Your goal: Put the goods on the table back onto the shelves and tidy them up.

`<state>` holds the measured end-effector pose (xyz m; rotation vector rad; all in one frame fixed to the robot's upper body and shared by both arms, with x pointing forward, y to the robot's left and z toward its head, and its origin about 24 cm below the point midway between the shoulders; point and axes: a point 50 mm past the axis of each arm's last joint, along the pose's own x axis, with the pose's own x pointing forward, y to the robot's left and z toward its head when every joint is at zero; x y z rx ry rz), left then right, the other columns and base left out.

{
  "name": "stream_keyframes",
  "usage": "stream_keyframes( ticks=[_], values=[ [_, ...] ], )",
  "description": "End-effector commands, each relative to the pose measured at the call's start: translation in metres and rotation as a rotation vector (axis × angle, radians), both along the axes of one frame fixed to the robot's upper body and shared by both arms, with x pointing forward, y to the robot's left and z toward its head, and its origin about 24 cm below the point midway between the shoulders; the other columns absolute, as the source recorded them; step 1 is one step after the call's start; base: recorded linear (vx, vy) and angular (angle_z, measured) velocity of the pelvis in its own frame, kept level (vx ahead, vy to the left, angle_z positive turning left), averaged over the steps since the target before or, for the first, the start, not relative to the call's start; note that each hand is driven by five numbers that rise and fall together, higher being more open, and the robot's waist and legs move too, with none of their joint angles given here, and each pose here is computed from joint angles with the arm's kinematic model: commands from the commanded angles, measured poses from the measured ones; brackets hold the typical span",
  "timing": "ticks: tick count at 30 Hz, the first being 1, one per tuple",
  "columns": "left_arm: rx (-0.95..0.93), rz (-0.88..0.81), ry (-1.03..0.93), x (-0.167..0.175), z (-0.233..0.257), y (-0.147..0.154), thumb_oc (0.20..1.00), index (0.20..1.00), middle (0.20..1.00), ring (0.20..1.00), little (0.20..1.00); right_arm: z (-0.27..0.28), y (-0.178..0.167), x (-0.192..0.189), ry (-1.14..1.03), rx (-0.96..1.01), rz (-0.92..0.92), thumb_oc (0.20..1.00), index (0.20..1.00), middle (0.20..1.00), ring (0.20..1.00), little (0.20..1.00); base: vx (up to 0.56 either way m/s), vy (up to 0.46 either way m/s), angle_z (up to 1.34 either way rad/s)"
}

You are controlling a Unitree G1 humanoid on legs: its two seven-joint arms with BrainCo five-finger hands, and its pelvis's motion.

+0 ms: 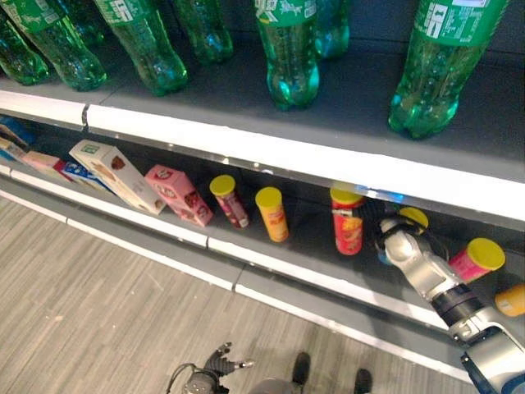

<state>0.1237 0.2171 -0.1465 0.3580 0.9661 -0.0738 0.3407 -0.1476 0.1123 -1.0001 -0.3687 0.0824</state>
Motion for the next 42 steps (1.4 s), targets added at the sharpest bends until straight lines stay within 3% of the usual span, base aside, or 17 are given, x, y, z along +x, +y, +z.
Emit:
stream_keyframes(
  ticks=[1, 11, 24, 42],
  values=[
    [0.027, -0.014, -0.108, 0.039, 0.013, -0.001, 1.0, 1.0, 1.0, 1.0, 1.0, 0.06, 0.013, 0.017, -0.257, 0.041, -0.006, 0.2, 0.2, 0.2, 0.2, 0.2, -0.02, 0.023, 0.16],
    [0.026, -0.017, -0.176, 0.058, 0.021, -0.007, 1.0, 1.0, 1.0, 1.0, 1.0, 0.082, 0.009, 0.024, -0.351, 0.06, -0.06, 0.2, 0.2, 0.2, 0.2, 0.2, -0.03, 0.023, 0.1],
    [0.018, -0.005, -0.232, 0.07, 0.028, -0.008, 1.0, 1.0, 1.0, 1.0, 1.0, 0.121, -0.025, 0.03, -0.504, 0.038, -0.207, 0.2, 0.2, 0.2, 0.2, 0.2, 0.0, 0.02, 0.01],
    [-0.005, 0.024, -0.289, 0.085, 0.036, -0.018, 1.0, 1.0, 1.0, 1.0, 1.0, 0.124, 0.009, 0.012, -0.593, 0.116, -0.092, 0.2, 0.2, 0.2, 0.2, 0.2, 0.0, 0.009, 0.0]
  ],
)
